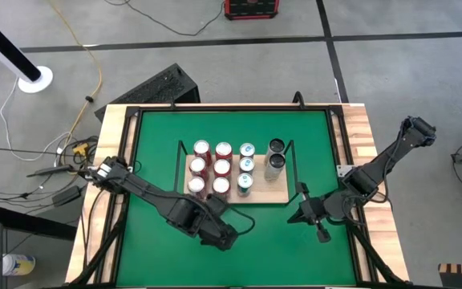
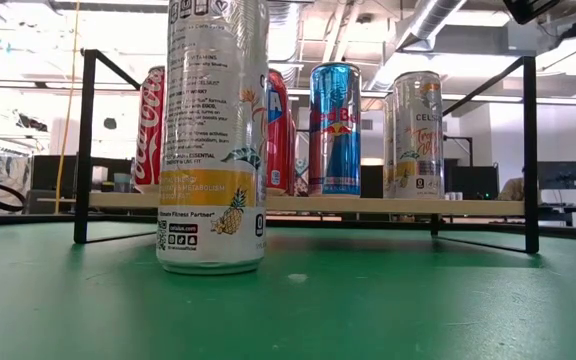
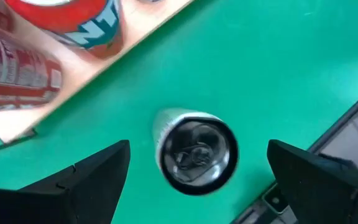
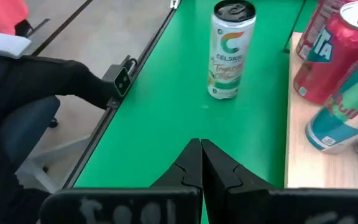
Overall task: Place canned beverage on shelf
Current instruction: Put the white-yellow soda can on the shelf aligned with the other white-yellow soda cans
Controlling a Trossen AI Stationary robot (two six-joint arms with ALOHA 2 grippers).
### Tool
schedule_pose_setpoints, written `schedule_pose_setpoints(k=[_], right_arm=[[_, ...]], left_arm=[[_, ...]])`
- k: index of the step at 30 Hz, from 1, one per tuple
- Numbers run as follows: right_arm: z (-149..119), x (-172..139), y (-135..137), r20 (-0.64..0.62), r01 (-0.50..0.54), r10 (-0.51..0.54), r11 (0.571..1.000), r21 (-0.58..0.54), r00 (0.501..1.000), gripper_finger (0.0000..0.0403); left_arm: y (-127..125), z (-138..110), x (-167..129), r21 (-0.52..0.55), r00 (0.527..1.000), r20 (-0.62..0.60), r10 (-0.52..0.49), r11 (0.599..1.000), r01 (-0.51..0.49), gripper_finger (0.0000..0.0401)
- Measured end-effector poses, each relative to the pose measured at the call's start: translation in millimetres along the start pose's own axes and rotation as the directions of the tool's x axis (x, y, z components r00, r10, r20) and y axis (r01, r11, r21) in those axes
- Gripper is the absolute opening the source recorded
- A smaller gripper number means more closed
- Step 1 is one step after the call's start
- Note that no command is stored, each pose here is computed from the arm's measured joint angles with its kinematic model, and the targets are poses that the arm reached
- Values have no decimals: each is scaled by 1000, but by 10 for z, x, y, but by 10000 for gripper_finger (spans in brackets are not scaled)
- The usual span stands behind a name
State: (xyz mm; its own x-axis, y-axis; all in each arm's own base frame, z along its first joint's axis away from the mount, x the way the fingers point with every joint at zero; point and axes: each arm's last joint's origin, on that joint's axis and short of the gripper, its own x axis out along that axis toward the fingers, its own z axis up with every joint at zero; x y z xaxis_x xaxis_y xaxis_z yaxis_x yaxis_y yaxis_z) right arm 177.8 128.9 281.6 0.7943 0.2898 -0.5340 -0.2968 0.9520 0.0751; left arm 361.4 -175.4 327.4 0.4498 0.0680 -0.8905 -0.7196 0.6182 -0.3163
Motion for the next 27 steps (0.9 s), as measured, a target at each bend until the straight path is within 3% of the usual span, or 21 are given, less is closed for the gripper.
schedule_pose_setpoints(k=[10, 23, 27], right_arm=[[-8, 0, 14, -19, -52, 52, 999, 4, 998, 21], [-11, 0, 13, -21, -51, 52, 999, 2, 998, 23], [-11, 0, 13, -22, -51, 51, 999, 1, 998, 28]], left_arm=[[-119, -200, 281, -40, 1000, -18, 25, 999, -25, 364], [-109, -175, 389, -2, 998, -18, 59, 998, -60, 363], [-102, -148, 398, 19, 998, -38, 58, 998, -57, 345]])
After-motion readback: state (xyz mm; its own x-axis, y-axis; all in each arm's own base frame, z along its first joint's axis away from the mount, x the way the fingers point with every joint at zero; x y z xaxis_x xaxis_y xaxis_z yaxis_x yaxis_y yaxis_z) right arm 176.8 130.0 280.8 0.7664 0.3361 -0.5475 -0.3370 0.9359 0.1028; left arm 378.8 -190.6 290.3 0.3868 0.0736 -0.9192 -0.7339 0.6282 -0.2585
